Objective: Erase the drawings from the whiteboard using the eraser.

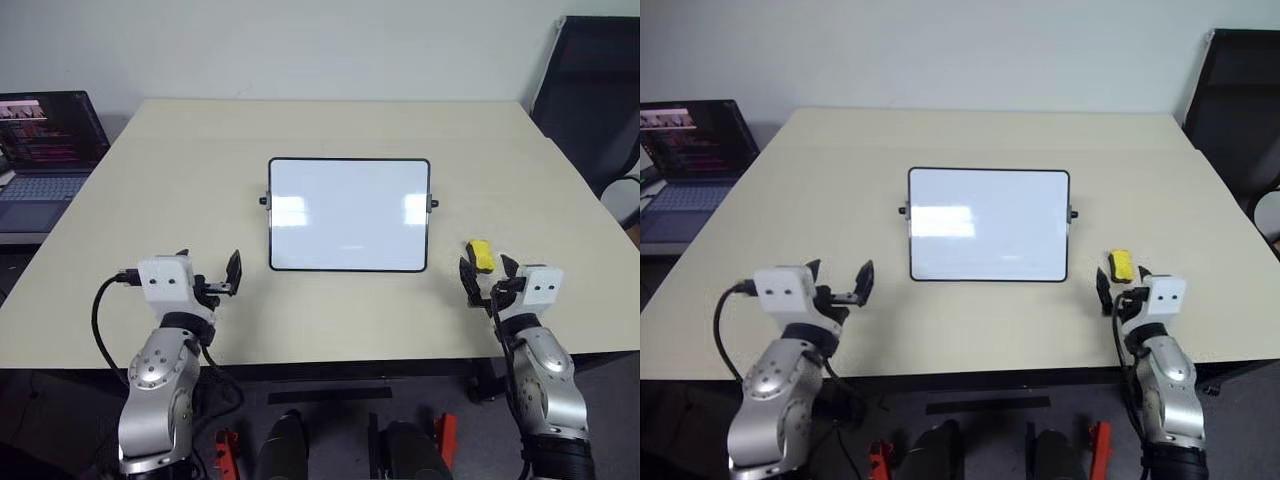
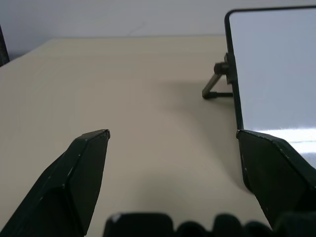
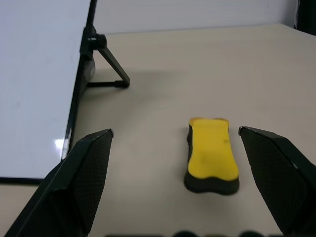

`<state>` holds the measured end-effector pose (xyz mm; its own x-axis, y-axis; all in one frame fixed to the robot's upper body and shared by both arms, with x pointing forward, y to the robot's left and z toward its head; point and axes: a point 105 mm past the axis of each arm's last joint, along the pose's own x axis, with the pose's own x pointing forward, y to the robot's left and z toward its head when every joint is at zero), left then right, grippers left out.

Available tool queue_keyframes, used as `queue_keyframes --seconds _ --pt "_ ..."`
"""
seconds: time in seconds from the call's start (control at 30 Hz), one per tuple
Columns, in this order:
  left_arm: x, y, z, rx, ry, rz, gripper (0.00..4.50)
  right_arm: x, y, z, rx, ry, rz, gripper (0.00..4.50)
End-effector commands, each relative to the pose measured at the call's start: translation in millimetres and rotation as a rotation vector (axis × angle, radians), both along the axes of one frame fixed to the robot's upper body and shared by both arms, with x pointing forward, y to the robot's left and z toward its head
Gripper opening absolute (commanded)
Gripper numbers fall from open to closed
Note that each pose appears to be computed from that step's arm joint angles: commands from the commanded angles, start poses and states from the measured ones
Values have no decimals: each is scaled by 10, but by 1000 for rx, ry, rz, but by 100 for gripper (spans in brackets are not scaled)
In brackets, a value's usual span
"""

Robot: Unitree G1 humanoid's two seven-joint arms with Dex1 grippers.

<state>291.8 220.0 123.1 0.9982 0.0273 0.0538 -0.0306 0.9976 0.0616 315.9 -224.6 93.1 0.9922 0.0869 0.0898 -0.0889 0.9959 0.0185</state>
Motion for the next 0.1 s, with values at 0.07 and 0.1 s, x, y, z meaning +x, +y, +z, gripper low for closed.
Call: queue_keyframes --seconds 0.07,0.1 --pt "-18 -152 98 6 -50 -21 450 -37 -139 235 -41 -54 -20 447" --pt "-8 -163 79 -7 -48 -21 450 -31 -159 259 -48 -57 -22 447"
